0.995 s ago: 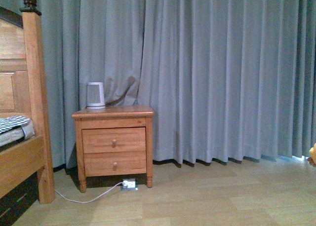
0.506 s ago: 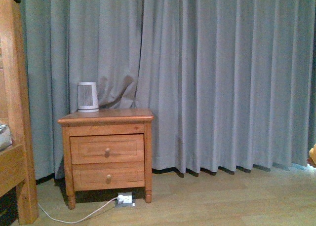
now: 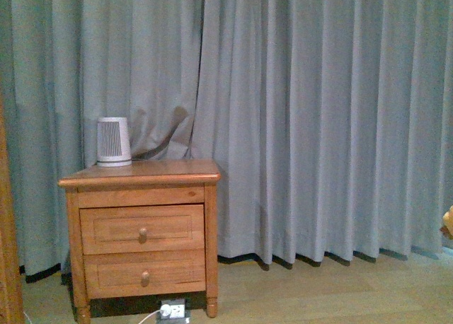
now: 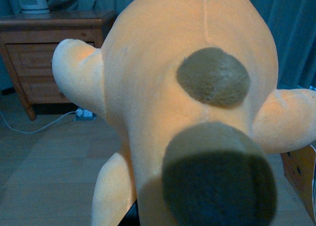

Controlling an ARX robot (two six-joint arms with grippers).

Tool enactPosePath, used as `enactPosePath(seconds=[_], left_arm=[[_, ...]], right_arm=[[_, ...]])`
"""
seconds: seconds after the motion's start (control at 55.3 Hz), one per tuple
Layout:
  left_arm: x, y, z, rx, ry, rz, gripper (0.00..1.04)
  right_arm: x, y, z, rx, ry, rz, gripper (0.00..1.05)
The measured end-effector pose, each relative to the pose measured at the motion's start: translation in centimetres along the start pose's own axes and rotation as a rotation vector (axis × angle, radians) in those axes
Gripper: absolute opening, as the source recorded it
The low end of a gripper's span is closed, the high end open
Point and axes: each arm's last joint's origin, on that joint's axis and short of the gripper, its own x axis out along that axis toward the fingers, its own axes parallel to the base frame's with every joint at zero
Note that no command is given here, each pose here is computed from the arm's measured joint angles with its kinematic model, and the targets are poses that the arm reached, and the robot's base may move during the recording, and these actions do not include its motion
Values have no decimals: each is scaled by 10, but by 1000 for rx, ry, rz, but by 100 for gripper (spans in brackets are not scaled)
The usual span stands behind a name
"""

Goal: Put away toys

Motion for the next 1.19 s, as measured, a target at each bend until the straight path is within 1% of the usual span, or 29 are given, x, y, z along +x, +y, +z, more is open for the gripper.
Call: enactPosePath(seconds=[1.194], left_arm=[[0, 0, 0, 0, 0, 7, 98]], right_arm=[[0, 0, 0, 0, 1, 10, 7]])
